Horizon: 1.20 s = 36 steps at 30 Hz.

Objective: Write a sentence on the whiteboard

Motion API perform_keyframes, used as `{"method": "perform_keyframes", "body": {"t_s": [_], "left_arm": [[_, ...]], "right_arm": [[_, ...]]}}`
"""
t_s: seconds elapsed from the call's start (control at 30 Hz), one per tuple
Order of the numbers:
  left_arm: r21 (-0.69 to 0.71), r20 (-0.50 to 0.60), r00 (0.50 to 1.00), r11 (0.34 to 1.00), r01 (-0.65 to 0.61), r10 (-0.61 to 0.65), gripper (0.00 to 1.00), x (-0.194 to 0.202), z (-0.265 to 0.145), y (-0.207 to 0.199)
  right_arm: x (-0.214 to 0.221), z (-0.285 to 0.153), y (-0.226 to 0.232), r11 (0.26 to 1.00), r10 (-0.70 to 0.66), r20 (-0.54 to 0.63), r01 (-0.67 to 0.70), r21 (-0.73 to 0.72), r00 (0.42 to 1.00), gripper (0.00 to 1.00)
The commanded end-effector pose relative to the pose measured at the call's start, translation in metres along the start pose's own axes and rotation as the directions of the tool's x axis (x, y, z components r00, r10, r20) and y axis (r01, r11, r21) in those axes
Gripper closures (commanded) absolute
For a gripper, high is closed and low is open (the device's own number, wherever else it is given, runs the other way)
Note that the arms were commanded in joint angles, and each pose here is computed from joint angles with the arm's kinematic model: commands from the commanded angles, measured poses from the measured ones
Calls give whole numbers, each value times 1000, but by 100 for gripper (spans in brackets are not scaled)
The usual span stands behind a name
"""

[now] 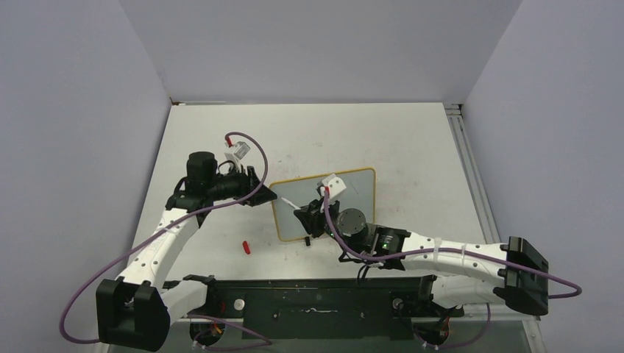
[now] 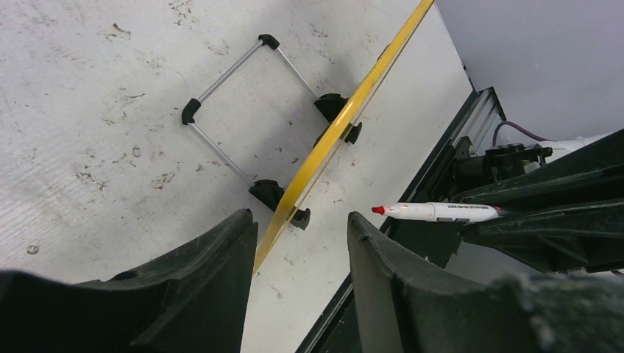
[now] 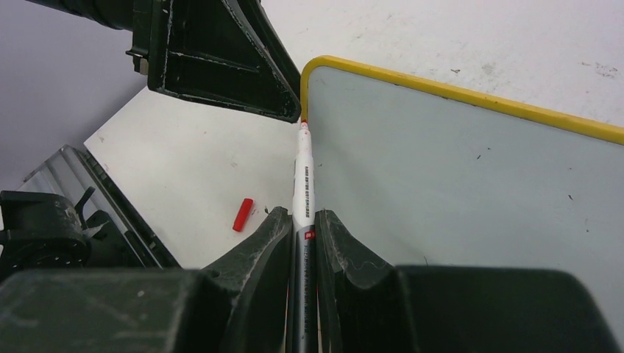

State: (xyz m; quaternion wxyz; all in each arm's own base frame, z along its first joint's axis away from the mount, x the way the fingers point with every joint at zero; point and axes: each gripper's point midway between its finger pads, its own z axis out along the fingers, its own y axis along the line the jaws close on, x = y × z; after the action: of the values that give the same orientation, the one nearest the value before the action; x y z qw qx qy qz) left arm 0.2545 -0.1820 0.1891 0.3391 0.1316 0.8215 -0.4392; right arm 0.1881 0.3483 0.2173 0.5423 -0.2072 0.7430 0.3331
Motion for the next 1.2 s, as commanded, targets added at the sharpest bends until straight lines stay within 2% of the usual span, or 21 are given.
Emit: {"method": "perform_keyframes", "body": {"t_s": [0.0,0.13,0.47,1.17], "left_arm": [[7,36,998,998,-57,56,55,-14,1,-4],[-9,33,998,999,-52,52,60,-13,2,-1],[-3,3,999,999,-33,33,62,-6,8,0],[-24,-20,999,999,-25,25,77,-2,14,5]], "right_arm": [[-29,7,5,1000,24,93,-24,0,995,95],[-28,10,2,1000,15,95,-17,20,995,95],[-29,16,1,999,-3,100,0,35,995,95],[-29,24,-4,996,-46,99,38,77,994,95]]}}
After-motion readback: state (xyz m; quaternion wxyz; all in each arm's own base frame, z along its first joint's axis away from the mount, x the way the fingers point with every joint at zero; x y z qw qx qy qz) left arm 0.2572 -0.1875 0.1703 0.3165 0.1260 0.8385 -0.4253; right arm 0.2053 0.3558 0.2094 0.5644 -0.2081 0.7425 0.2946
